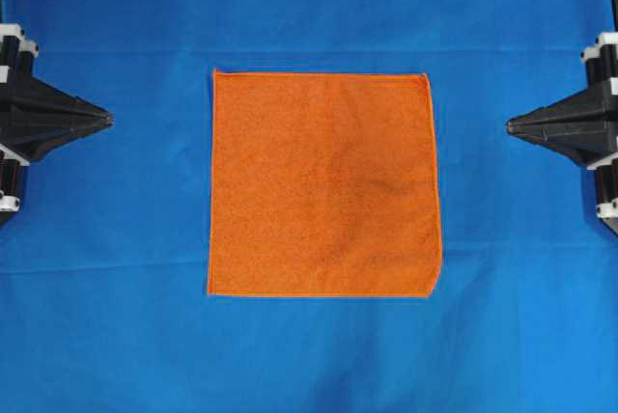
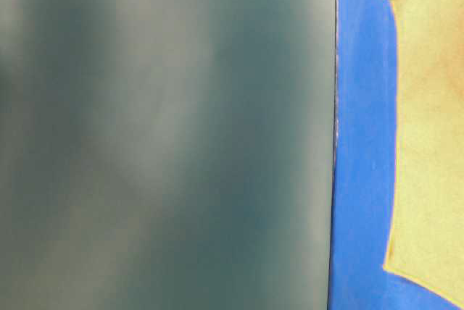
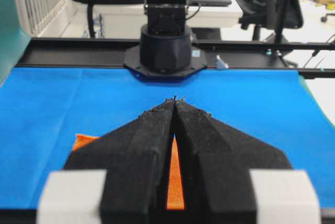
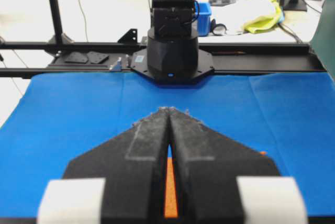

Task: Fold the orange towel.
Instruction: 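Move both grippers toward the far corners of the orange towel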

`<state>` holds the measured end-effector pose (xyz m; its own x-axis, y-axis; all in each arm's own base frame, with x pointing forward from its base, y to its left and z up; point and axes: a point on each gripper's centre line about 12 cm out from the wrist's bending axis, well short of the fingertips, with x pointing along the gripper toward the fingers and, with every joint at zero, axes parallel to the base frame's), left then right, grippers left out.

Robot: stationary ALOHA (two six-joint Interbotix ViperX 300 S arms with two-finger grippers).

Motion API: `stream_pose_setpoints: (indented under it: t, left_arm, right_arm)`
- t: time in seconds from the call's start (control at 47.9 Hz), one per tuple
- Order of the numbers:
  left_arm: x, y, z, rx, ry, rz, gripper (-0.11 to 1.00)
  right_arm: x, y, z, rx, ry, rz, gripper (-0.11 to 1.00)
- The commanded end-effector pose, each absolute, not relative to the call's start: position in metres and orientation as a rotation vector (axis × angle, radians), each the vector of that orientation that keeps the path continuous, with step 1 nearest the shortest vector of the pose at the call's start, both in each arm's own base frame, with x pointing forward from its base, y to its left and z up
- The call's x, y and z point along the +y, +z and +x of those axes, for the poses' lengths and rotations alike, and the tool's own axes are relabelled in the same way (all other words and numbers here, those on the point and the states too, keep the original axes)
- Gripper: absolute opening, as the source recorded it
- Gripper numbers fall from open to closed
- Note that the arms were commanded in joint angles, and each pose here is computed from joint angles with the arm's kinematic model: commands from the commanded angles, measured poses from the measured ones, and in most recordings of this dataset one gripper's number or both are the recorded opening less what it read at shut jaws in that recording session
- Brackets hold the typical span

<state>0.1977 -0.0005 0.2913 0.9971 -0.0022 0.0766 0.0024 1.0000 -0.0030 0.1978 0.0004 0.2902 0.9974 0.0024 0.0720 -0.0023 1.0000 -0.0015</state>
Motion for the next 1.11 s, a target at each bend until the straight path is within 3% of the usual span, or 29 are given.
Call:
stream_pose_setpoints:
  t: [0.0, 0.292, 0.689, 0.793, 0.981, 1.023, 1.085]
  left_arm:
    - [0.003, 0.293, 0.205, -0.034, 0.016, -0.036, 0.00]
    - [0.020, 0.277, 0.221, 0.066, 0.095, -0.042, 0.00]
    - [0.066, 0.230, 0.260, 0.290, 0.261, -0.097, 0.01]
    - [0.080, 0.214, 0.271, 0.354, 0.300, -0.112, 0.19]
    - [0.105, 0.180, 0.288, 0.453, 0.362, -0.141, 0.71]
    - [0.111, 0.168, 0.292, 0.481, 0.378, -0.149, 0.80]
    - [0.118, 0.153, 0.296, 0.507, 0.394, -0.158, 0.87]
  right_arm:
    - [0.000, 0.302, 0.201, -0.100, 0.001, 0.008, 0.00]
    - [-0.017, 0.293, 0.210, 0.041, -0.081, 0.050, 0.00]
    - [-0.081, 0.231, 0.229, 0.374, -0.361, 0.191, 0.01]
    - [-0.097, 0.210, 0.237, 0.470, -0.411, 0.217, 0.04]
    - [-0.121, 0.170, 0.248, 0.607, -0.476, 0.261, 0.54]
    - [-0.126, 0.161, 0.249, 0.629, -0.491, 0.271, 0.60]
    - [-0.134, 0.146, 0.251, 0.654, -0.511, 0.283, 0.61]
